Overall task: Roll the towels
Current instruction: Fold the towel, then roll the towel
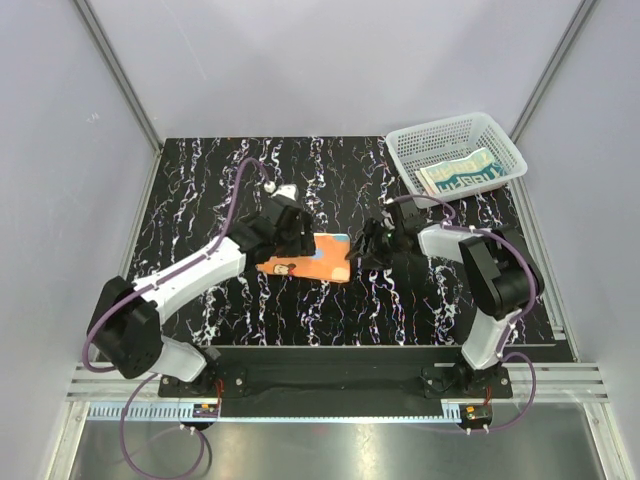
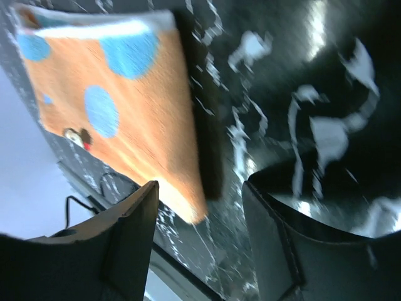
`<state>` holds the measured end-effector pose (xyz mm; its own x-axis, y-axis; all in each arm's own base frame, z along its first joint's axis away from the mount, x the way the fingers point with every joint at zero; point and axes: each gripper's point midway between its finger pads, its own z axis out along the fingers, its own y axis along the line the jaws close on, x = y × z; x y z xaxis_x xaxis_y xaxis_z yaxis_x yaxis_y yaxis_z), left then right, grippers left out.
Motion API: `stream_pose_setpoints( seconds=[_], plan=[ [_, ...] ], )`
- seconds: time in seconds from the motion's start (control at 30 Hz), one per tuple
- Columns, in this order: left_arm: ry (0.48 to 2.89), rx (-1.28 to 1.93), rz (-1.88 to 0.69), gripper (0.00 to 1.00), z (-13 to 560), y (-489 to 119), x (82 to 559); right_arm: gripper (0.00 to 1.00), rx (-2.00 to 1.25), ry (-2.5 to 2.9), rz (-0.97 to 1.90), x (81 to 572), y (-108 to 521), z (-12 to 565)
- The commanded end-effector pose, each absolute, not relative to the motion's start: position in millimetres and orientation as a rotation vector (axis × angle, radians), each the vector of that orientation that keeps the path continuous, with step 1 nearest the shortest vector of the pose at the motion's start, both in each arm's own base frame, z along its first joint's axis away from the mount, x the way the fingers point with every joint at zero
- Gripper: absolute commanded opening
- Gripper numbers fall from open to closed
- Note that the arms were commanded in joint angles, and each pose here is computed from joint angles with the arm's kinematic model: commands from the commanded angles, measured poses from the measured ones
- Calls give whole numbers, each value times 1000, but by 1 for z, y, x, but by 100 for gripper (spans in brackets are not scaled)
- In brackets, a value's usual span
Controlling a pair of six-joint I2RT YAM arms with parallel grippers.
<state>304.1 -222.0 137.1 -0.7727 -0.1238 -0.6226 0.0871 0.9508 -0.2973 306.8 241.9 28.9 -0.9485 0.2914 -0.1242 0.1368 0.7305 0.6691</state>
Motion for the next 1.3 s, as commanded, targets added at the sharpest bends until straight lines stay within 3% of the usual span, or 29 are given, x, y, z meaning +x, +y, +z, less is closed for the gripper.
stream_pose_setpoints(
  seconds=[0.0, 0.13, 0.23, 0.27, 0.37, 0.47, 0.57, 0.6, 0.7, 0.9, 1.27],
  plan=[
    [2373, -15, -332, 73, 133, -222, 298, 64, 327, 2683, 1054, 327, 253, 18],
    [2372, 72, -330, 73, 126, -245, 282, 62, 336, 2665, 1109, 332, 261, 10],
    [2355, 128, -323, 73, 126, -260, 273, 53, 347, 2680, 1117, 326, 263, 1],
    [2342, 140, -326, 73, 126, -264, 272, 45, 346, 2679, 1120, 324, 264, 1],
    [2308, 217, -314, 72, 123, -282, 263, 33, 353, 2680, 1119, 315, 264, 0],
    [2274, 303, -258, 73, 119, -300, 253, 29, 343, 2692, 1119, 307, 266, 0],
    [2265, 366, -128, 78, 106, -311, 248, 37, 364, 2713, 1070, 301, 259, 3],
    [2252, 379, -72, 78, 103, -320, 251, 59, 375, 2734, 985, 297, 248, 5],
    [2237, 392, 35, 79, 103, -328, 256, 79, 356, 2740, 806, 294, 226, 19],
    [2266, 415, 180, 80, 74, -336, 264, 84, 361, 2775, 481, 282, 179, 34],
    [2339, 439, 259, 75, 32, -343, 262, 84, 444, 2756, 366, 267, 142, 45]
  ],
)
